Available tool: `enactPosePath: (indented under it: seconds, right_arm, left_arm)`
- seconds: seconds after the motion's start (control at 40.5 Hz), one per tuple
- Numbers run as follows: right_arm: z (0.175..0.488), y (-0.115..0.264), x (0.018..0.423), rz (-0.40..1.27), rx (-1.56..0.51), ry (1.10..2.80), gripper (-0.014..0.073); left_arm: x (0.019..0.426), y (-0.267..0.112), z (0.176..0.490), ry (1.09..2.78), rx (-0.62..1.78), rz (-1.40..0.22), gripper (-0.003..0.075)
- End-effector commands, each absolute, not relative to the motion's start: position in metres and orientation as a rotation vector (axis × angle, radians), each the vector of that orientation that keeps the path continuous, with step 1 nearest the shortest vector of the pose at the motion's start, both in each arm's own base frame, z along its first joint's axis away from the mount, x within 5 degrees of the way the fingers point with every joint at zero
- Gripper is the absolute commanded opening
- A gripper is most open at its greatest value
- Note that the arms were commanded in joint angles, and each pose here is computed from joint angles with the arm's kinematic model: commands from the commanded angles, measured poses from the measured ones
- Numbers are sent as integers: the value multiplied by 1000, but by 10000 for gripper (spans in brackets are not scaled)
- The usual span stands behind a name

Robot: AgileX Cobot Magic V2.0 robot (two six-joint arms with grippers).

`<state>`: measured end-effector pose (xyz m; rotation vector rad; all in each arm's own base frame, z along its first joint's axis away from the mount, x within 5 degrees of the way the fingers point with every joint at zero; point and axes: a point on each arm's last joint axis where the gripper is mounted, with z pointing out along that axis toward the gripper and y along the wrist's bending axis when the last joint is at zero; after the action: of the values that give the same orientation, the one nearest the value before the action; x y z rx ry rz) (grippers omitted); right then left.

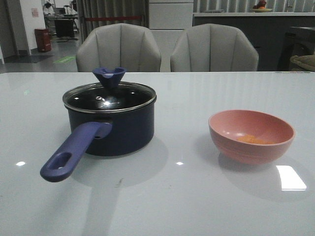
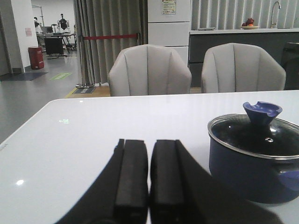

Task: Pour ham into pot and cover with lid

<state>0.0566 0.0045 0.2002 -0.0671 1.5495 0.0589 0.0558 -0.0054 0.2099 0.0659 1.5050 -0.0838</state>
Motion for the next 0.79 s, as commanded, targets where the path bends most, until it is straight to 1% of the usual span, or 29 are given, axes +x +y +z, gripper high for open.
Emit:
enactPosePath:
  seconds: [0.0, 0.074, 0.198, 0.272, 0.321, 0.445, 0.519, 0.618, 0.692, 0.766]
  right_arm:
    - [211, 4, 54, 50, -68, 1441, 155]
    - [211, 4, 54, 50, -68, 1441, 155]
    - [211, 4, 54, 50, -68, 1441, 155]
    - [211, 4, 54, 50, -68, 1441, 155]
    - [211, 4, 54, 50, -68, 1441, 155]
    - [211, 4, 54, 50, -68, 1441, 155]
    - [211, 4, 54, 50, -68, 1441, 155]
    - [211, 4, 54, 50, -68, 1441, 155]
    - [211, 4, 54, 50, -68, 1441, 155]
    - [211, 4, 54, 50, -68, 1441, 155]
  left_arm:
    - [54, -5, 216, 1378, 54, -93, 113]
    - [52, -5, 223, 1294, 50, -95, 113]
    - [43, -4, 246, 1043, 39, -100, 113]
    - [38, -3, 260, 971, 36, -101, 113]
    - [36, -3, 270, 969, 36, -101, 113]
    - [36, -3, 297, 1082, 41, -100, 113]
    - [42, -4, 308, 1208, 47, -97, 113]
    - [52, -5, 324, 1333, 51, -96, 113]
    - [60, -6, 329, 1421, 47, -106, 113]
    - [67, -7, 329, 1468, 42, -115, 113]
